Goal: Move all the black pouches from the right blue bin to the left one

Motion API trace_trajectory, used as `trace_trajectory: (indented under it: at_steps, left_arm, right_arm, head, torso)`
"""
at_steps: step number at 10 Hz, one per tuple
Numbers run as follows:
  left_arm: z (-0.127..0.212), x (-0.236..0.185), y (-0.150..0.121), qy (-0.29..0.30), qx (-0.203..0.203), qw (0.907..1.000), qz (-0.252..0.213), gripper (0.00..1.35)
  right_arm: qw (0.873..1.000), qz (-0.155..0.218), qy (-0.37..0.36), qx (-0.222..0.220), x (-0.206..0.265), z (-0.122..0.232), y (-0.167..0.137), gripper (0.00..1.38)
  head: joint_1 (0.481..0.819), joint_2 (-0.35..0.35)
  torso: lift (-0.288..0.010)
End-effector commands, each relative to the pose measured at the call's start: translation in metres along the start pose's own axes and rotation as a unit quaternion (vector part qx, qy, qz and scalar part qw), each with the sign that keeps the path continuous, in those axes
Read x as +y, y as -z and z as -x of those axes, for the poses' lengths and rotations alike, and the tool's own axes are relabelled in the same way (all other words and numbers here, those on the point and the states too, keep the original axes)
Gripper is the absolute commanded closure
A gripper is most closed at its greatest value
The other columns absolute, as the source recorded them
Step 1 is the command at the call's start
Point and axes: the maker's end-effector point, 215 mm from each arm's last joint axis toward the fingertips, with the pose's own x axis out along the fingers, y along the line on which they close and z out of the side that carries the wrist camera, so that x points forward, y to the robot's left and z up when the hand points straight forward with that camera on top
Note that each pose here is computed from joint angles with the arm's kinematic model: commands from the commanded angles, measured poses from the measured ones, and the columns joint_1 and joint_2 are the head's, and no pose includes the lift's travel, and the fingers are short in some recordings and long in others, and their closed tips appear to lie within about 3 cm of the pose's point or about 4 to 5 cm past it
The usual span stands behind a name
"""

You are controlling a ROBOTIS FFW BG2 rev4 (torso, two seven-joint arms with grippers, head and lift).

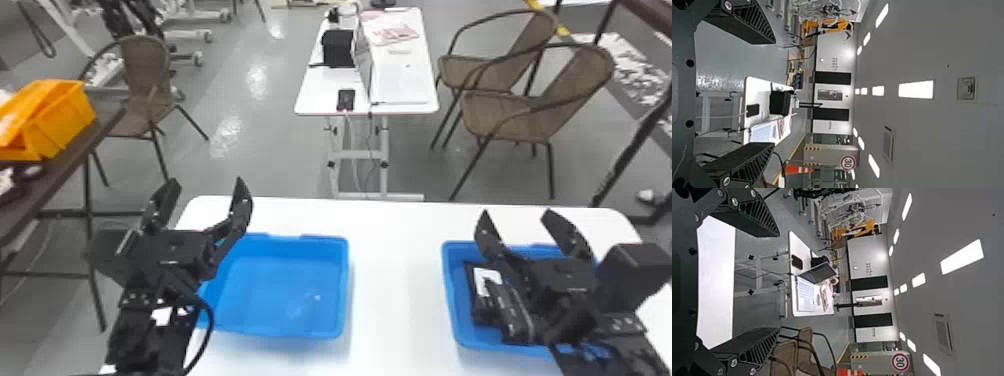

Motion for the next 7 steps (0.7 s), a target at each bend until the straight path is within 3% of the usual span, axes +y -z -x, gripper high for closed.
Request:
trace_trajectory:
  at_steps: [1, 2, 5, 7]
  left_arm:
    - [0.0, 0.0, 0.001, 0.001, 0.001, 1.0, 0.0, 0.1]
    - [0.0, 0.001, 0.001, 0.001, 0.001, 1.0, -0.001, 0.1]
    - [0.0, 0.0, 0.001, 0.001, 0.001, 1.0, 0.001, 0.1]
    - [0.0, 0.001, 0.0, 0.0, 0.0, 1.0, 0.001, 0.1]
  right_arm:
    - [1.0, -0.007, 0.014, 0.023, -0.015, 0.004, 0.023, 0.17]
    - [0.998, -0.023, 0.025, 0.043, -0.029, 0.008, 0.047, 0.17]
    - [0.993, -0.02, 0.052, 0.105, -0.058, 0.027, 0.112, 0.17]
    - [0.987, -0.039, 0.065, 0.143, -0.069, 0.037, 0.151, 0.17]
  head:
    - [0.695, 0.094]
    - [0.695, 0.085]
    - [0.695, 0.053]
    - [0.695, 0.037]
  torso:
    - [0.0]
    - [0.0]
    - [0.0]
    - [0.0]
